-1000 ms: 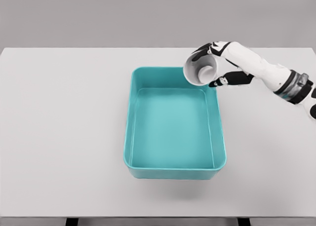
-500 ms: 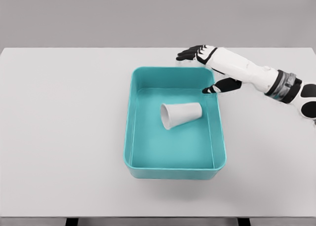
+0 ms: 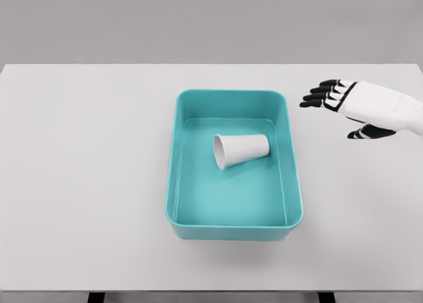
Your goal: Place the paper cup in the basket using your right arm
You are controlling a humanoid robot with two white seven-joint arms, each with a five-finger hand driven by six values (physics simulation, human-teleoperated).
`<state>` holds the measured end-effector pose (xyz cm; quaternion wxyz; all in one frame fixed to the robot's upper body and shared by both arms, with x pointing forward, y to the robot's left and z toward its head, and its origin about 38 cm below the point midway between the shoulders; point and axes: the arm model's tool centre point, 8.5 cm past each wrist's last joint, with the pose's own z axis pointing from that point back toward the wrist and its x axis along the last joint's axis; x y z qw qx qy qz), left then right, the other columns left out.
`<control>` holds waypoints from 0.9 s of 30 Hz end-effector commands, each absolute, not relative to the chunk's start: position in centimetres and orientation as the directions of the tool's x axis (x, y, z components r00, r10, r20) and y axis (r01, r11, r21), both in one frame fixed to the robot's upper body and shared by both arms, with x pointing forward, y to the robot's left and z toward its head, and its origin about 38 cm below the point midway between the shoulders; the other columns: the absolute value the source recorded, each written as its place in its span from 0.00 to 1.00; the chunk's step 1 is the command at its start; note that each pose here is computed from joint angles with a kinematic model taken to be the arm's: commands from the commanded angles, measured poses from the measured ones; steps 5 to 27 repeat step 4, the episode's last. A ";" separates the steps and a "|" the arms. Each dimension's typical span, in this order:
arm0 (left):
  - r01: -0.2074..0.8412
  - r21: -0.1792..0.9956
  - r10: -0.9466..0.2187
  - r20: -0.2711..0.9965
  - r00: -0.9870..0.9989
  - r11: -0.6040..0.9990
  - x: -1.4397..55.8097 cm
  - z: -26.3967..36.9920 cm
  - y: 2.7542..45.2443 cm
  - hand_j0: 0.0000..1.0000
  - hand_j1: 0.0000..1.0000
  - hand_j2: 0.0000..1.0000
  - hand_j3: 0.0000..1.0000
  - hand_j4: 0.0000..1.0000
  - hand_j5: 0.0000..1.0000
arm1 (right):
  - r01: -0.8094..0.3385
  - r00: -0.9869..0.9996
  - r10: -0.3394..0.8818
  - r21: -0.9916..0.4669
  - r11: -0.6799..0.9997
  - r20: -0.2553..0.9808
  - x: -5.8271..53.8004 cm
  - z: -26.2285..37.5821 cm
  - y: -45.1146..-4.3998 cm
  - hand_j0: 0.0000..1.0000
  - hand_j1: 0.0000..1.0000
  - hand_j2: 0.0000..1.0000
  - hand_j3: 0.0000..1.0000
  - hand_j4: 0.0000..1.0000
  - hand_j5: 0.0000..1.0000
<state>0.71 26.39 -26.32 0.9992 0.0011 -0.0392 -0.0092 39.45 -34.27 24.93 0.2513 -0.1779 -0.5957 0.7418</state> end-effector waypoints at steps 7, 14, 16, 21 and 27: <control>0.014 0.001 -0.014 0.073 0.997 1.000 0.4 -26.3 26.4 1.00 1.00 1.00 1.00 1.00 1.00 | -0.152 -0.813 0.582 -0.971 -0.186 0.016 39.3 25.0 -34.4 1.00 1.00 1.00 1.00 1.00 1.00; 0.014 0.001 -0.014 0.073 0.997 1.000 0.4 -26.3 26.4 1.00 1.00 1.00 1.00 1.00 1.00 | -0.152 -0.813 0.582 -0.971 -0.186 0.016 39.3 25.0 -34.4 1.00 1.00 1.00 1.00 1.00 1.00; 0.014 0.001 -0.014 0.073 0.997 1.000 0.4 -26.3 26.4 1.00 1.00 1.00 1.00 1.00 1.00 | -0.152 -0.813 0.582 -0.971 -0.186 0.016 39.3 25.0 -34.4 1.00 1.00 1.00 1.00 1.00 1.00; 0.014 0.001 -0.014 0.073 0.997 1.000 0.4 -26.3 26.4 1.00 1.00 1.00 1.00 1.00 1.00 | -0.152 -0.813 0.582 -0.971 -0.186 0.016 39.3 25.0 -34.4 1.00 1.00 1.00 1.00 1.00 1.00; 0.014 0.001 -0.014 0.073 0.997 1.000 0.4 -26.3 26.4 1.00 1.00 1.00 1.00 1.00 1.00 | -0.152 -0.813 0.582 -0.971 -0.186 0.016 39.3 25.0 -34.4 1.00 1.00 1.00 1.00 1.00 1.00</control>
